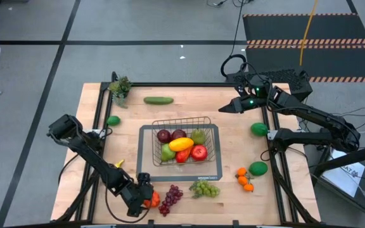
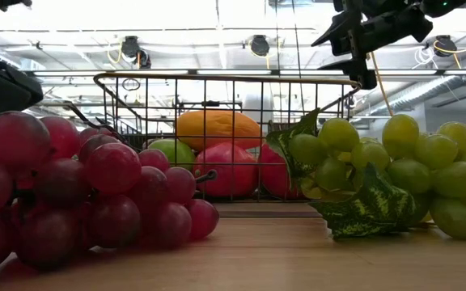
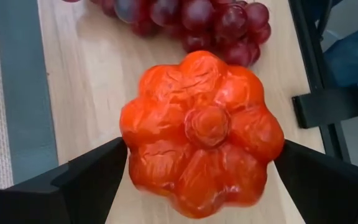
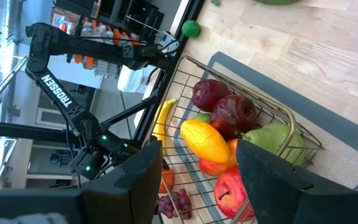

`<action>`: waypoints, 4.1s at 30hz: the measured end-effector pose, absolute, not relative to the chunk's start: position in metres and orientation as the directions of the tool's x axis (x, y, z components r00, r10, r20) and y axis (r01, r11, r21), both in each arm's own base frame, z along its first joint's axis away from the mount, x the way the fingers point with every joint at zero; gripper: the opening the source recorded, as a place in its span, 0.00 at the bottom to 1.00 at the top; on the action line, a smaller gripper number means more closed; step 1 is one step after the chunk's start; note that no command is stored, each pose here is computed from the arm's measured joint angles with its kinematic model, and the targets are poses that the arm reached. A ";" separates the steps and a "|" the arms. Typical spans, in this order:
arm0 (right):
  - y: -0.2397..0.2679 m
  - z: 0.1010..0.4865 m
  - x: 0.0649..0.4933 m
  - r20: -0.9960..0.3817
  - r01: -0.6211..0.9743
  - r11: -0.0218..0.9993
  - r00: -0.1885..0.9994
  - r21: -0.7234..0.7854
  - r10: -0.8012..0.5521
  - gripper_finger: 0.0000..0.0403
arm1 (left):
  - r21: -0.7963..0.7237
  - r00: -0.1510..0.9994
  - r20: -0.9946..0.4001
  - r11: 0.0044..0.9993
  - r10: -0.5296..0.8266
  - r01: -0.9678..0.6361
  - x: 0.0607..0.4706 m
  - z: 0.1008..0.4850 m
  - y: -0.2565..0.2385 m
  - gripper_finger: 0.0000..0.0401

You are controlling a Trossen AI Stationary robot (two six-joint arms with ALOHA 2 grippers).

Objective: Build produce basket
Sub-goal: Put the orange squash into the gold wire basket

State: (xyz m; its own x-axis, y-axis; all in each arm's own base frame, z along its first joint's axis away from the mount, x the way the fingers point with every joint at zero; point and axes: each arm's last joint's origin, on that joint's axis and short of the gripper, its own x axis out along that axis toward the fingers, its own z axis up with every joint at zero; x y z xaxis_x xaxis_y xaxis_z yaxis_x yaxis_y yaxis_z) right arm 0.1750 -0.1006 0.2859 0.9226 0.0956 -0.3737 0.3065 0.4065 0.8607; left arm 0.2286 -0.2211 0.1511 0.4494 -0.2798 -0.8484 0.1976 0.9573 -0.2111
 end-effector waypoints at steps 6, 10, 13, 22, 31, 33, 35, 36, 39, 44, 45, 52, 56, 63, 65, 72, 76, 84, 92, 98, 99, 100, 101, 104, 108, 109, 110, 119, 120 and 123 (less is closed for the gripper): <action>-0.101 0.286 0.175 -0.374 0.305 0.413 0.923 0.858 0.096 0.50 | -0.212 0.449 -0.848 0.957 -0.280 0.196 0.229 0.151 -0.221 0.93; -0.101 0.286 0.175 -0.373 0.304 0.414 0.923 0.858 0.096 0.50 | -0.234 0.429 -0.849 0.948 -0.308 0.218 0.228 0.151 -0.222 0.84; -0.101 0.286 0.175 -0.374 0.303 0.421 0.923 0.855 0.095 0.50 | -0.239 0.424 -0.849 0.944 -0.317 0.227 0.228 0.152 -0.222 0.80; -0.101 0.286 0.175 -0.373 0.299 0.436 0.923 0.849 0.096 0.50 | -0.292 0.452 -0.814 0.930 -0.365 0.224 0.229 0.174 -0.214 0.84; -0.101 0.286 0.175 -0.374 0.288 0.476 0.923 0.831 0.095 0.50 | -0.346 0.536 -0.739 0.913 -0.408 0.216 0.219 0.226 -0.188 0.80; -0.101 0.286 0.175 -0.373 0.284 0.486 0.923 0.827 0.095 0.50 | -0.355 0.565 -0.710 0.907 -0.420 0.229 0.215 0.239 -0.181 0.81; -0.101 0.286 0.175 -0.374 0.282 0.496 0.922 0.821 0.095 0.50 | -0.373 0.599 -0.673 0.898 -0.434 0.233 0.213 0.251 -0.174 0.82; -0.101 0.286 0.175 -0.374 0.280 0.502 0.923 0.819 0.095 0.50 | -0.382 0.612 -0.657 0.895 -0.439 0.232 0.211 0.257 -0.170 0.82; -0.101 0.286 0.175 -0.375 0.274 0.520 0.922 0.809 0.096 0.50 | -0.430 0.642 -0.618 0.879 -0.454 0.206 0.205 0.271 -0.161 0.83; -0.101 0.286 0.175 -0.376 0.267 0.548 0.922 0.793 0.096 0.50 | -0.565 0.714 -0.483 0.803 -0.507 0.188 0.199 0.296 -0.153 0.83; -0.101 0.286 0.175 -0.376 0.266 0.548 0.922 0.793 0.096 0.50 | -0.589 0.733 -0.443 0.784 -0.516 0.196 0.199 0.302 -0.151 0.83; -0.101 0.286 0.175 -0.376 0.256 0.579 0.922 0.774 0.096 0.50 | -0.629 0.814 -0.309 0.747 -0.492 0.213 0.206 0.328 -0.141 0.83; -0.101 0.286 0.175 -0.376 0.252 0.587 0.922 0.769 0.097 0.50 | -0.613 0.877 -0.256 0.770 -0.406 0.178 0.214 0.346 -0.129 0.83; -0.100 0.286 0.175 -0.374 0.240 0.608 0.922 0.757 0.102 0.50 | -0.554 0.979 -0.150 0.832 -0.137 0.032 0.227 0.379 -0.099 0.83; -0.100 0.286 0.175 -0.374 0.238 0.612 0.922 0.754 0.102 0.50 | -0.550 0.994 -0.110 0.834 -0.013 -0.050 0.232 0.387 -0.090 0.83; -0.100 0.286 0.175 -0.374 0.239 0.606 0.922 0.758 0.104 0.50 | -0.466 0.947 -0.010 0.836 0.322 -0.290 0.254 0.399 -0.077 0.83; -0.100 0.286 0.175 -0.369 0.228 0.604 0.922 0.763 0.118 0.50 | -0.424 0.889 0.062 0.818 0.455 -0.389 0.271 0.400 -0.065 0.83; -0.096 0.287 0.177 -0.360 0.226 0.559 0.922 0.798 0.141 0.50 | -0.311 0.798 0.237 0.822 0.554 -0.477 0.285 0.412 -0.044 0.83; -0.088 0.288 0.181 -0.364 0.248 0.507 0.921 0.826 0.142 0.50 | -0.089 0.692 0.378 0.768 0.615 -0.634 0.264 0.440 -0.017 0.83; -0.080 0.288 0.186 -0.396 0.325 0.461 0.916 0.826 0.065 0.50 | 0.092 0.701 0.457 0.755 0.548 -0.650 0.241 0.457 -0.012 0.83; -0.078 0.287 0.187 -0.400 0.334 0.454 0.915 0.826 0.055 0.50 | 0.122 0.698 0.465 0.741 0.545 -0.660 0.238 0.459 -0.012 0.83; -0.077 0.287 0.188 -0.404 0.344 0.446 0.913 0.826 0.044 0.50 | 0.160 0.696 0.471 0.723 0.543 -0.672 0.234 0.461 -0.012 0.83; -0.076 0.287 0.188 -0.407 0.351 0.437 0.913 0.828 0.038 0.50 | 0.204 0.695 0.475 0.700 0.540 -0.684 0.231 0.463 -0.013 0.83; -0.073 0.288 0.190 -0.407 0.363 0.414 0.913 0.835 0.021 0.50 | 0.337 0.693 0.480 0.617 0.537 -0.711 0.227 0.465 -0.014 0.83; -0.068 0.294 0.196 -0.354 0.330 0.399 0.935 0.855 -0.015 0.50 | 0.427 0.686 0.478 0.537 0.549 -0.728 0.224 0.466 -0.011 0.83; -0.066 0.296 0.197 -0.336 0.317 0.403 0.942 0.859 -0.024 0.50 | 0.437 0.680 0.475 0.521 0.559 -0.733 0.224 0.466 -0.010 0.83; -0.064 0.298 0.199 -0.317 0.302 0.409 0.948 0.861 -0.031 0.50 | 0.448 0.675 0.470 0.506 0.568 -0.737 0.224 0.466 -0.010 0.83; -0.053 0.303 0.204 -0.270 0.273 0.440 0.960 0.855 -0.069 0.50 | 0.608 0.677 0.465 0.350 0.570 -0.712 0.225 0.466 -0.010 0.83; -0.052 0.303 0.205 -0.270 0.271 0.441 0.961 0.855 -0.066 0.50 | 0.615 0.677 0.466 0.342 0.570 -0.711 0.225 0.466 -0.010 0.83; -0.051 0.303 0.205 -0.272 0.279 0.441 0.959 0.853 -0.081 0.50 | 0.620 0.677 0.466 0.335 0.570 -0.709 0.225 0.466 -0.010 0.83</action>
